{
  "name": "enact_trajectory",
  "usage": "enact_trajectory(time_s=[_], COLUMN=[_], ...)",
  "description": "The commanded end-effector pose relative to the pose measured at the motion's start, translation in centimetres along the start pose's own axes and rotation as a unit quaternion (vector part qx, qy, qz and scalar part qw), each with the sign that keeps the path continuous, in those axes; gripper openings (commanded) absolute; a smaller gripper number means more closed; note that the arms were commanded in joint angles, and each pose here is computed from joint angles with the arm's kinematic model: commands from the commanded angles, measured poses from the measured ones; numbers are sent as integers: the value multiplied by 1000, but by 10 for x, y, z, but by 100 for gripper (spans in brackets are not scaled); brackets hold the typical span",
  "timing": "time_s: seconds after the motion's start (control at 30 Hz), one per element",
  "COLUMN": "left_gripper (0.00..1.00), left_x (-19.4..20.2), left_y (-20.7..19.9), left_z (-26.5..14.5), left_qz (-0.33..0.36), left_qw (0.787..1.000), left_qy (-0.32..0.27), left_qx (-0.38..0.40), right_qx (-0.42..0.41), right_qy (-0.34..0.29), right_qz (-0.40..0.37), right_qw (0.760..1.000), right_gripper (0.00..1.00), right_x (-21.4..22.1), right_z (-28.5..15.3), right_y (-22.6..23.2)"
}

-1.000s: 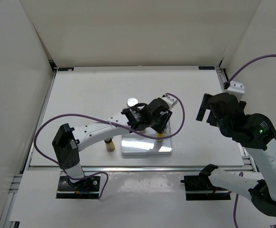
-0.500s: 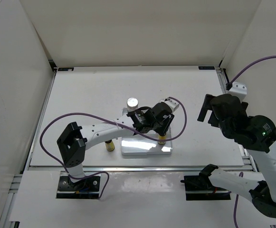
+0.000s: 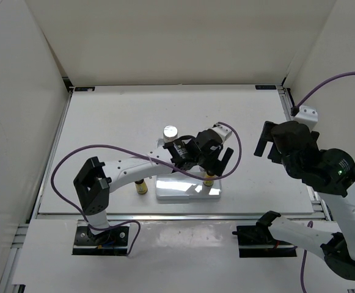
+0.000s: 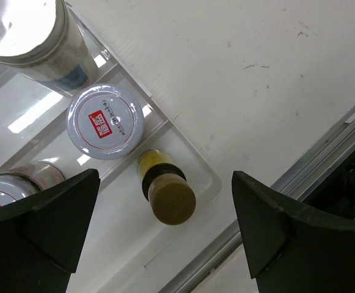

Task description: Organize the condiment bottles

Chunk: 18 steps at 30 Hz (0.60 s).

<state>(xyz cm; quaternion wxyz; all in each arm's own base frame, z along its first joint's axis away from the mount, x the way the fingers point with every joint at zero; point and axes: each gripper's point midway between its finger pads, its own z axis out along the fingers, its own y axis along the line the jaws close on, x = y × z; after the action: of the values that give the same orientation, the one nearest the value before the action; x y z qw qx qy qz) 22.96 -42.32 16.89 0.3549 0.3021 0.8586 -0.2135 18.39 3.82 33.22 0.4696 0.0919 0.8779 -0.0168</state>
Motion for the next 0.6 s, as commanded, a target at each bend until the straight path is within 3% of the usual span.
enact_trajectory(time_s=[0.0, 0.07, 0.17, 0.2, 0.23, 0.3, 0.33, 0.43, 0.57], left_gripper=[100, 100, 100, 100, 100, 100, 100, 100, 100], left_x=[-62, -78, -94, -101, -81, -75, -47, -6, 40], left_y=[-12, -13, 12, 23, 36, 65, 81, 126, 162], left_z=[-56, -78, -124, -154, -152, -188, -179, -194, -212], left_qz=[-15, -6, -9, -20, -31, -56, -56, -102, -176], left_qw=[996, 994, 985, 979, 980, 966, 967, 943, 913], left_qy=[-85, -110, -165, -196, -186, -227, -208, -231, -270], left_qx=[22, 21, -41, -49, -70, -110, -139, -217, -251], right_qx=[11, 4, -4, -7, -12, -15, -25, -39, -58], right_qy=[8, 7, 5, 8, 2, 7, 5, 8, 15], right_qz=[-1, -3, 1, 2, 2, -8, -11, -13, -20], right_qw=[1000, 1000, 1000, 1000, 1000, 1000, 1000, 999, 998], right_gripper=[100, 100, 100, 100, 100, 100, 100, 100, 100], right_x=[7, 7, 7, 7, 5, 10, 9, 11, 9], right_z=[-7, -7, -5, -5, -7, -1, 1, 6, 13], right_y=[-13, -11, -7, -5, -6, -2, 4, 13, 30])
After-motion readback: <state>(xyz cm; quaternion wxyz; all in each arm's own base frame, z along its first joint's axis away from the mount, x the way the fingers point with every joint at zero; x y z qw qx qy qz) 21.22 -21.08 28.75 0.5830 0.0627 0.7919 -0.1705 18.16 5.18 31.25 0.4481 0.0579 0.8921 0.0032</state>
